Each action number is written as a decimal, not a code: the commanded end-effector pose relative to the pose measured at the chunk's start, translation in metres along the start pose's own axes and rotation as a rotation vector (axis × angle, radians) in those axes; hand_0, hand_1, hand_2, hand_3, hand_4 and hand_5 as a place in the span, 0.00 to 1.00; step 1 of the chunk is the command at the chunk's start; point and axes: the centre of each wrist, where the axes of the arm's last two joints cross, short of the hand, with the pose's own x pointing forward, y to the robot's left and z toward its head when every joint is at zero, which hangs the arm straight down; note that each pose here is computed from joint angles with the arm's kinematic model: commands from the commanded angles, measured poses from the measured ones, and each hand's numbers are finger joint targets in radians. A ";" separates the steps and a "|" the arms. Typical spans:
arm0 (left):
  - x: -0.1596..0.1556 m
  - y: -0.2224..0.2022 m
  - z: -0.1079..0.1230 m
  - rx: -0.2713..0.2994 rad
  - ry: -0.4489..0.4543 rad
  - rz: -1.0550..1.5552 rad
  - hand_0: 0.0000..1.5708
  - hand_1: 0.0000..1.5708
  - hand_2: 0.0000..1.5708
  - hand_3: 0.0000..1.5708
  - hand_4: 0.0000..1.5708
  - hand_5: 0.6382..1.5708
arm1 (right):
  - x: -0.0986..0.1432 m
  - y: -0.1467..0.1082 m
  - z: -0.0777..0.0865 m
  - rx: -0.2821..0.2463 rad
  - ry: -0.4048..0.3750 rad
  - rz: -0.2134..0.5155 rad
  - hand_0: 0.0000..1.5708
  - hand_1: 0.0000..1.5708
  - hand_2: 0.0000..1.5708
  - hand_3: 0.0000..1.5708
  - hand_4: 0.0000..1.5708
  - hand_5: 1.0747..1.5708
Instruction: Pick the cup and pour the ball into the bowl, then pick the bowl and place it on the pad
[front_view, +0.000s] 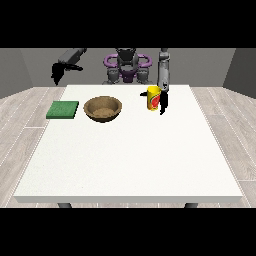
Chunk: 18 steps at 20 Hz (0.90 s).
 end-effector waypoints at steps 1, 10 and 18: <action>-0.007 -0.002 0.018 -0.024 -0.052 -0.232 0.79 0.79 1.00 1.00 0.85 0.70 | -0.001 -0.008 0.002 -0.007 0.011 0.013 0.00 0.00 0.00 0.00 0.00 1.00; -0.002 -0.010 0.018 -0.068 0.016 -0.315 0.84 0.84 1.00 1.00 0.95 0.66 | -0.015 -0.036 0.026 -0.047 0.072 0.010 0.00 0.00 0.00 0.00 0.00 1.00; 0.069 0.097 -0.103 -0.116 0.051 -0.805 0.92 0.92 1.00 1.00 1.00 0.70 | -0.028 -0.030 0.028 -0.083 0.219 -0.011 0.00 0.00 0.00 0.00 0.00 1.00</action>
